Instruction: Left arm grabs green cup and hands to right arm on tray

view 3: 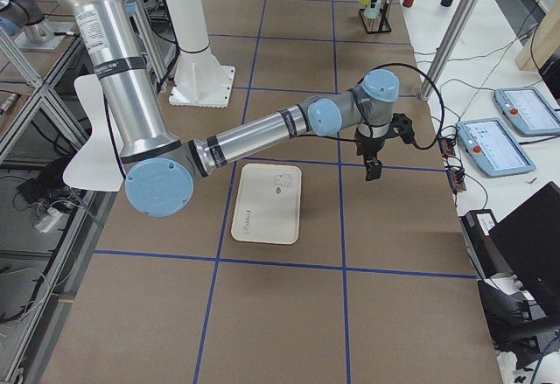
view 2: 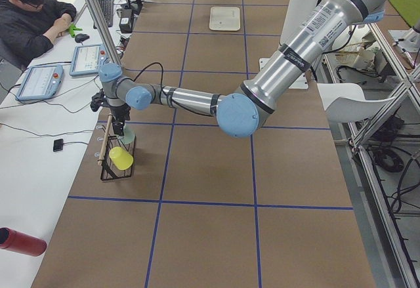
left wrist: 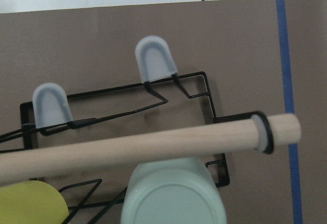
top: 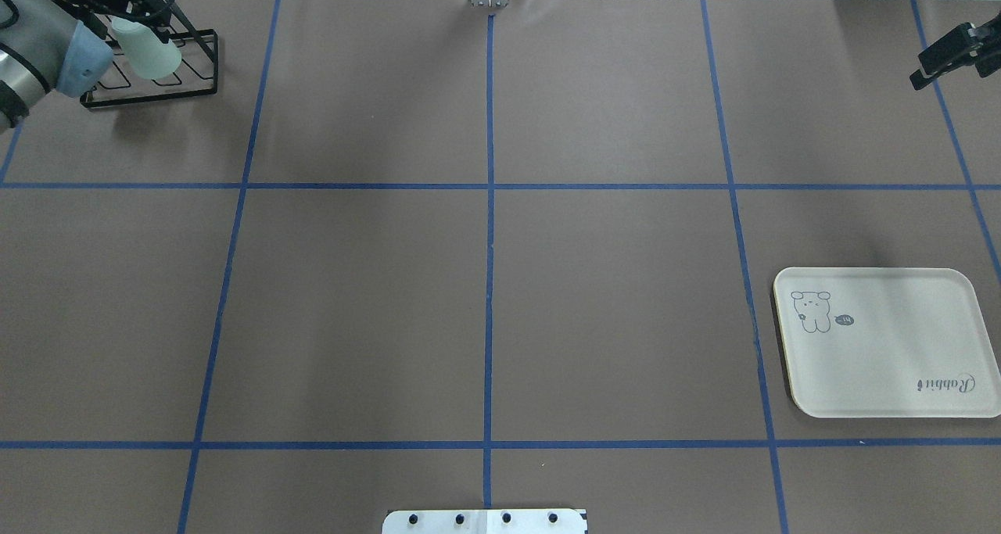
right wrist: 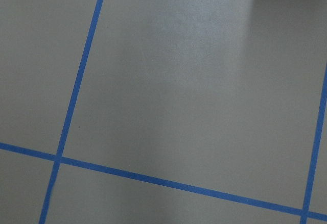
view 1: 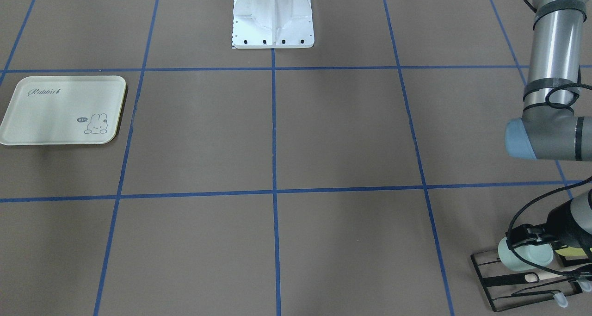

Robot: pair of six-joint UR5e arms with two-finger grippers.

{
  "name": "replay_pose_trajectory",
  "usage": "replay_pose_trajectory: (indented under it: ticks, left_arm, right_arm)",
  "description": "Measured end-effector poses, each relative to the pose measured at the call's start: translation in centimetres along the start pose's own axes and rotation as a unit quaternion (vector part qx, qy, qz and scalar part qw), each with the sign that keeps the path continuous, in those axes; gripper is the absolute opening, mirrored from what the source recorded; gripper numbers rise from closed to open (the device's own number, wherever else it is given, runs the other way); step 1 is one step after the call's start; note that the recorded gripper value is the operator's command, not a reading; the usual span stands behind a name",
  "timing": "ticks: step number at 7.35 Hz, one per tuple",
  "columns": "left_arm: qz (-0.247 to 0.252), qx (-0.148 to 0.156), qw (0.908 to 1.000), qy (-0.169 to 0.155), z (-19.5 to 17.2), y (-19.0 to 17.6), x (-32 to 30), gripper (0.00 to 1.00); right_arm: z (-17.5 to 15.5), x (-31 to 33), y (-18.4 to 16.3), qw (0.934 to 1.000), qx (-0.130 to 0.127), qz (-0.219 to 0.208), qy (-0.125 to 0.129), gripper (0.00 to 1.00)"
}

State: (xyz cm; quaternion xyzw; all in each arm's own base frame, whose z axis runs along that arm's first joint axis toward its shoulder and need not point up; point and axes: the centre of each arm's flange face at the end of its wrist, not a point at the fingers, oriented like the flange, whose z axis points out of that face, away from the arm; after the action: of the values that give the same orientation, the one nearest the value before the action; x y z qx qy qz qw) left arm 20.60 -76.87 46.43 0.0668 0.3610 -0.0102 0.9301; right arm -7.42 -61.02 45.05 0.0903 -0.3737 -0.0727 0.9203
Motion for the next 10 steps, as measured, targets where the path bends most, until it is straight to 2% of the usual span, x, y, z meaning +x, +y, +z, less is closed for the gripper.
replay_pose_trajectory:
  ticks: [4, 7, 10]
  left_arm:
    - [-0.002, 0.0, 1.0, -0.001, -0.2, -0.2, 0.3, 0.92]
    - [-0.001, 0.015, 0.9995, -0.027, -0.3, -1.0, 0.1, 0.92]
    - [0.0, 0.019, 0.9993, -0.032, -0.4, -1.2, 0.2, 0.92]
  right_arm:
    - [0.0, 0.0, 0.0, 1.0, 0.0, 0.0, 0.0, 1.0]
    - [0.0, 0.0, 0.0, 1.0, 0.0, 0.001, 0.0, 1.0]
    - [0.0, 0.0, 0.0, 1.0, 0.0, 0.002, 0.0, 1.0]
